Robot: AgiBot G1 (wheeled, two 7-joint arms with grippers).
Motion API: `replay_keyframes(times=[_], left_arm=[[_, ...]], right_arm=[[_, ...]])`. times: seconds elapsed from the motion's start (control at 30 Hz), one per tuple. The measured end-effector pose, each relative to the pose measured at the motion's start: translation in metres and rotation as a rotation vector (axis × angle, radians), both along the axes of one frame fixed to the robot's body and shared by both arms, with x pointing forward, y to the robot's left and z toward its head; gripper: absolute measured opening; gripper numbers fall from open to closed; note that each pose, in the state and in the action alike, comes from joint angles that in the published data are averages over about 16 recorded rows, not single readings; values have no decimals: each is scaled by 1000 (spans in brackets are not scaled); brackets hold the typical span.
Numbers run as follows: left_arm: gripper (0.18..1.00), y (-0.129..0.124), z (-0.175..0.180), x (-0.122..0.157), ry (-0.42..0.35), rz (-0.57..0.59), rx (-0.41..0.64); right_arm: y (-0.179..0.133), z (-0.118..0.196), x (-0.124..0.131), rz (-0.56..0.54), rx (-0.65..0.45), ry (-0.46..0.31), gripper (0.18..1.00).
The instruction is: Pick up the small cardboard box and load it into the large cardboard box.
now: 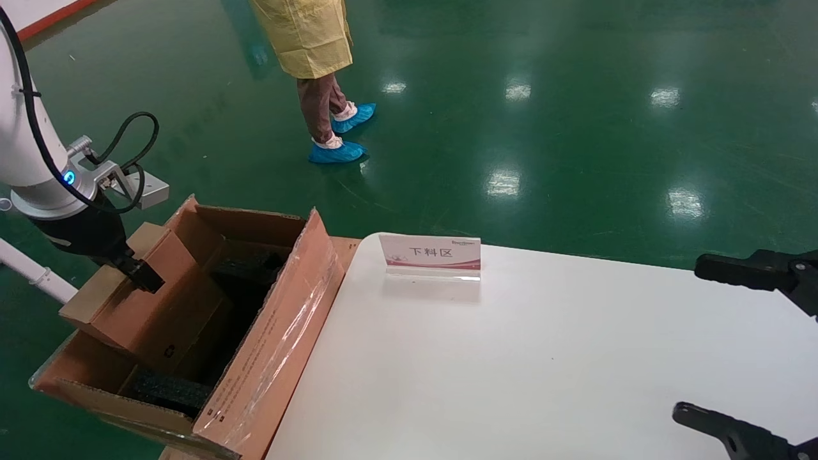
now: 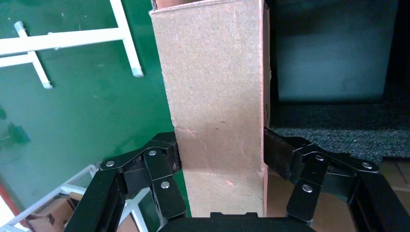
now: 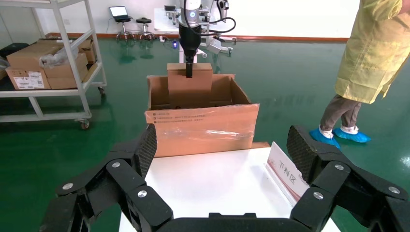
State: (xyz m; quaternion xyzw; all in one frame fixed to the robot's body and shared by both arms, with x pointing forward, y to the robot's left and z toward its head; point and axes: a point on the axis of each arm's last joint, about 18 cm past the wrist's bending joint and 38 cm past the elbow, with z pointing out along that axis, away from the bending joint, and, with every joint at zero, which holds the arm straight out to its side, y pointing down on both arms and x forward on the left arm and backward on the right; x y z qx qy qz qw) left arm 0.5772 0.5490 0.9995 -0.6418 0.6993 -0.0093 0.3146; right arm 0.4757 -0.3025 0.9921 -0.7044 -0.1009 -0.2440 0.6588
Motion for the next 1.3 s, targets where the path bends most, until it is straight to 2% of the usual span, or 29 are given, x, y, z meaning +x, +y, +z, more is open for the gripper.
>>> replay_keyframes(times=[0.37,0.8,1.03,1.3], left_arm=[[497,0,0,0,0,0,1],[758,-3,5,2,-24,-34,-7],[882,-15,18,6,-86,-149,-24],[970,-44,40,2,-222,-384,-88]], right_arm=[[0,0,0,0,0,0,1001],[0,0,0,0,0,0,1001],[0,0,0,0,0,0,1001],[0,0,0,0,0,0,1001]])
